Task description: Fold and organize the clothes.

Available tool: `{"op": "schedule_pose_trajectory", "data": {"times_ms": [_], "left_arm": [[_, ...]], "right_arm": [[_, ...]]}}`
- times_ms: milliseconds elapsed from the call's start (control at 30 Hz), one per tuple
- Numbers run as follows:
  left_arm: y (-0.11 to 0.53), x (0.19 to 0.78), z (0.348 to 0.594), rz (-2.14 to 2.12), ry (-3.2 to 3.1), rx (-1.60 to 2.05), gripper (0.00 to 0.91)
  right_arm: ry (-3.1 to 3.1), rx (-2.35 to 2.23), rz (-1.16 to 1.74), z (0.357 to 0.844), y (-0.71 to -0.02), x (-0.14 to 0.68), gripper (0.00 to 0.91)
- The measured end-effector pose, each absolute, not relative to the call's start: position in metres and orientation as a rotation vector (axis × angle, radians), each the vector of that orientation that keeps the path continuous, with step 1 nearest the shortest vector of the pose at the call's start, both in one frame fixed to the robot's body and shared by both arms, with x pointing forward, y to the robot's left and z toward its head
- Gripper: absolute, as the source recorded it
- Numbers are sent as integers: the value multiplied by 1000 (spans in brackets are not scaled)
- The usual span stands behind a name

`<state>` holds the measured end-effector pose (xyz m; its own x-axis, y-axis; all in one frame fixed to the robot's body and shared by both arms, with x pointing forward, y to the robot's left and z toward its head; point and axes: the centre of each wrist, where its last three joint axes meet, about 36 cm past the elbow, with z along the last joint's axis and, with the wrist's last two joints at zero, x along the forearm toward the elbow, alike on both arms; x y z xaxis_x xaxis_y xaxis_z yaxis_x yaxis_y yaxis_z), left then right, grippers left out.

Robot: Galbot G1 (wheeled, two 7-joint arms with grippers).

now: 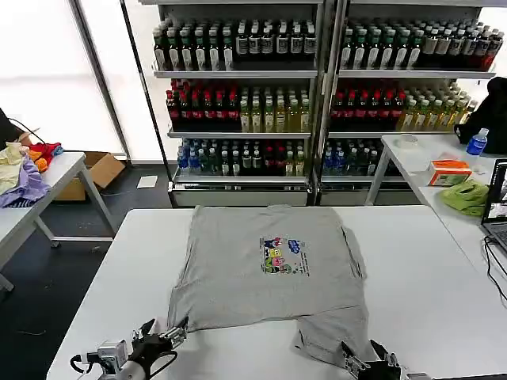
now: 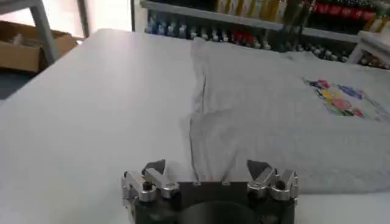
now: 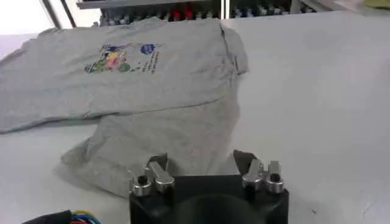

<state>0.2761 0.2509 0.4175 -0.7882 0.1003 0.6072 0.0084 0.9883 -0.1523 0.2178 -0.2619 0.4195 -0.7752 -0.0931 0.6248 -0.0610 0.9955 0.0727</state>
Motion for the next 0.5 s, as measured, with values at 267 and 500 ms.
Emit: {"op": "schedule_pose_trajectory", "data": {"times_ms": [267, 500], "left_arm": [[237, 268, 409, 197, -2476, -74, 10], [227, 261, 403, 169, -2511, -54, 10]], "right_arm": [[-2447, 121, -81, 415, -260, 214, 0], [-2476, 144, -115, 413, -261, 214, 0]]}}
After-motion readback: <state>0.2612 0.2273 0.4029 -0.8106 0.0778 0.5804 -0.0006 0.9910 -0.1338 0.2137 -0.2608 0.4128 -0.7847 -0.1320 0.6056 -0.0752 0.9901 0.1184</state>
